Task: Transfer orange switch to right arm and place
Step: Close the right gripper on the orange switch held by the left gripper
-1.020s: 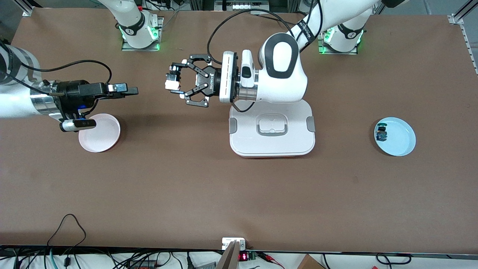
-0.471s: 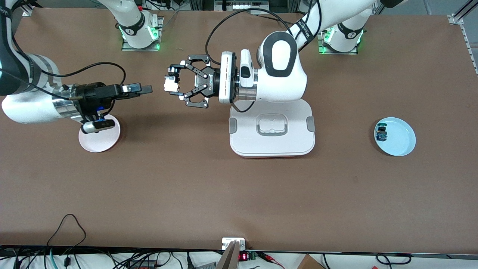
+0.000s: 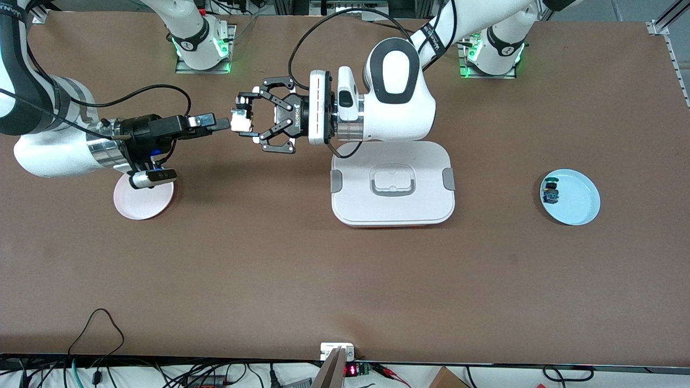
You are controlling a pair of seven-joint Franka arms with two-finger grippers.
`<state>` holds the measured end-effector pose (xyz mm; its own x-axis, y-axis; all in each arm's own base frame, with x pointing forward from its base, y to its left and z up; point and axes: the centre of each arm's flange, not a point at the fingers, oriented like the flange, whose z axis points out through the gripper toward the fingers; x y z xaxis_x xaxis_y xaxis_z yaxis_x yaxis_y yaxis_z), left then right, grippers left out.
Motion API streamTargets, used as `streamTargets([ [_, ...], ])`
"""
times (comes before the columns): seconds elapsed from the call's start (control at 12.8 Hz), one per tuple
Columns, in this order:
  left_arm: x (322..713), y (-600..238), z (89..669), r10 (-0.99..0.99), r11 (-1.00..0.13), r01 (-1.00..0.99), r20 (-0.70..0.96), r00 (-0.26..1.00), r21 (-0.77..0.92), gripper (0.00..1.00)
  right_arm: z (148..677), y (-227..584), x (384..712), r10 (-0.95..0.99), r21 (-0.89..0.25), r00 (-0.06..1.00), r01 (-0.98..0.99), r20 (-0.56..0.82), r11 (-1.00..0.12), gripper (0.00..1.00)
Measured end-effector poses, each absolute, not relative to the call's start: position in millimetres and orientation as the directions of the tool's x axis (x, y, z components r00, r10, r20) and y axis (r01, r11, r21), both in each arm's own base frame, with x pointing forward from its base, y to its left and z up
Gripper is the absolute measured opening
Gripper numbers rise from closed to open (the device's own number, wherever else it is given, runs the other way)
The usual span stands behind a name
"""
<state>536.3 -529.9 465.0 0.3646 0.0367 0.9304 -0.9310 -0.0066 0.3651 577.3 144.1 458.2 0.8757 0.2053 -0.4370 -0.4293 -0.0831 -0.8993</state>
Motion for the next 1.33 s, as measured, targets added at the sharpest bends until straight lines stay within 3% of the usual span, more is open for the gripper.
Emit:
streamTargets([
  [1.33,537.2,-530.7,463.1,0.037,-0.007,-0.930,0.930,0.366,0.366,0.72,456.6,182.2,572.7,0.175,-0.890,0.873,-0.444,-0.455,-0.103,0.96],
])
